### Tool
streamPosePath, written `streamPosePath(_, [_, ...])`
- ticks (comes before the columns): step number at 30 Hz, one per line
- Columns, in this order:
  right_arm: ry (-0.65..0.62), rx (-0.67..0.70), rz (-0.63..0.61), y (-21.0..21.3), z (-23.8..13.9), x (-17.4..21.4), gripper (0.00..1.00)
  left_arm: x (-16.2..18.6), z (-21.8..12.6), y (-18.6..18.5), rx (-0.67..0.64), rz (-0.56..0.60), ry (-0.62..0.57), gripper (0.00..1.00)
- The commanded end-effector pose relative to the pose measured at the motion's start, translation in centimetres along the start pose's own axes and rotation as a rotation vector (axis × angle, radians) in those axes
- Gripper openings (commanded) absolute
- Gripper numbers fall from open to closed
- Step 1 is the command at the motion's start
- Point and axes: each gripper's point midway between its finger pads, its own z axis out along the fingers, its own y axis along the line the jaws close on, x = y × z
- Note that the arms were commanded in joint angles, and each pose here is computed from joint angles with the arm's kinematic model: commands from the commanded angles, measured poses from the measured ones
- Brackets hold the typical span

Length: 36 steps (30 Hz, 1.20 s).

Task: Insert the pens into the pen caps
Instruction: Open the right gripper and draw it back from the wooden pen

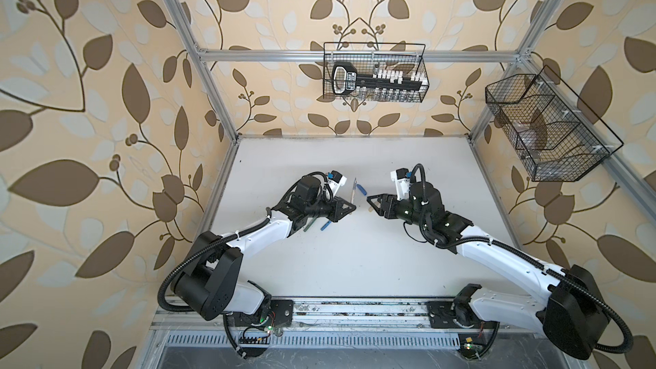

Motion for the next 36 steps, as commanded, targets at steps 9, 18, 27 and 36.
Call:
streamPosePath(9, [0.078,0.285,-0.020,-5.9,-1.8,2.8,0.59,-1.9,-3.0,0.6,-0.149,0.097,-0.136,0.12])
streamPosePath(18, [0.030,0.213,-0.092,-3.7,-0.8,2.2,0.59,-1.5,-2.4,1.2,-0.160,0.085,-0.119,0.12])
streamPosePath(27, [0.055,0.330,-0.079,-5.1,-0.7,1.5,0.61,-1.6,-2.7,1.8,-0.194,0.088,-0.131,0.12])
streamPosePath(36, [0.193,0.485,-0.057,-10.4,-0.7,5.2,0.63,-1.4,-2.5,1.8,-0.185,0.081,-0.123,0.12])
